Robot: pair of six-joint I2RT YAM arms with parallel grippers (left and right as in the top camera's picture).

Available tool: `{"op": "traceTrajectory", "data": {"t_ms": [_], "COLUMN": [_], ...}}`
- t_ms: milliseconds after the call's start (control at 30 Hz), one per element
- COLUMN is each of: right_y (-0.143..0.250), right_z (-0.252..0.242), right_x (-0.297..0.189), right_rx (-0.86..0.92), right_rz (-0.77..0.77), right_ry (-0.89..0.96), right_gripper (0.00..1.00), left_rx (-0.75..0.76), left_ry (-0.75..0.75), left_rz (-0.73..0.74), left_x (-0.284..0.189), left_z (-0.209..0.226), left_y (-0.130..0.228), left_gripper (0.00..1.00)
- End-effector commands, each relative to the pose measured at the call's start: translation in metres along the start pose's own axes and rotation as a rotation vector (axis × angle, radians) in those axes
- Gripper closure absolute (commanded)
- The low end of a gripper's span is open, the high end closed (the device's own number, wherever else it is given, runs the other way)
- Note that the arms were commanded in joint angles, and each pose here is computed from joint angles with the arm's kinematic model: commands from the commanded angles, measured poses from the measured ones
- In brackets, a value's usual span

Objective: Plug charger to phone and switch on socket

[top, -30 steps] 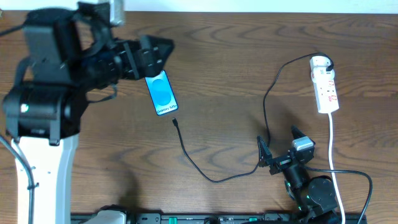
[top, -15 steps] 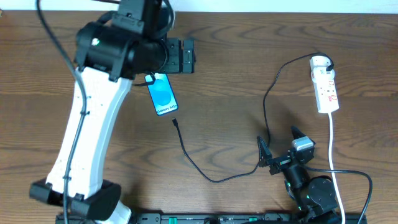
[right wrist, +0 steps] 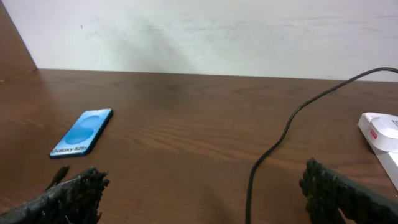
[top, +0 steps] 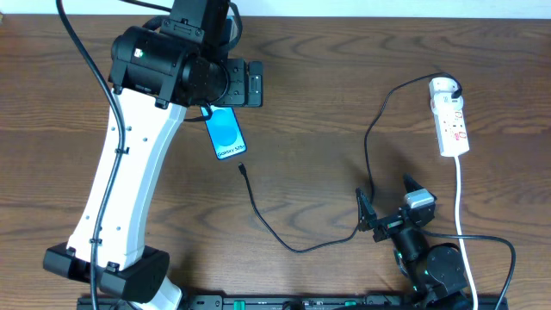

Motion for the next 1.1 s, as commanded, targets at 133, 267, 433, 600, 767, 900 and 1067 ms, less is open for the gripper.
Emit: {"op": "traceTrajectory", "data": {"t_ms": [133,267,433,600,767,900,1067], "right_y": [0.001,0.001,0.001,0.001,0.001,0.001,0.001], "right_z": [-0.001,-0.001,-0.001,-0.001,-0.001,-0.001,-0.001], "right_x": [0.000,0.000,0.000,0.000,0.000,0.000,0.000], "right_rx": [0.012,0.012,0.012,0.012,0.012,0.012,0.012], "right_rz": [0.006,0.006,0.006,0.006,0.006,0.006,0.006], "right_ry": [0.005,0.005,0.005,0.005,0.005,0.005,0.006], "right_gripper": [0.01,0.01,0.01,0.01,0.01,0.01,0.01], "left_rx": [0.015,0.014,0.012,0.009,0.006,0.004,0.004], "left_ry": [-0.028,-0.034,-0.052,-0.077,-0.096,-0.106,-0.110], "left_rz": [0.010,0.023,0.057,0.107,0.145,0.166,0.173], "left_x": [0.001,0.002,0.011,0.024,0.035,0.040,0.041], "left_z": [0.003,0.004,0.007,0.011,0.014,0.016,0.016], "left_y": [0.003,0.005,0.008,0.014,0.019,0.021,0.022], "left_gripper": [0.02,0.02,0.02,0.02,0.02,0.02,0.01]}}
Point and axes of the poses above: each gripper's point midway between its finger pads, its own x axis out along the fingers, its own z axis along the line the jaws close on, y = z × x, the point moved 10 cm from there along -x, back along the fingers, and after that the axes turned 9 degrees about -x, right-handed, at the moved point
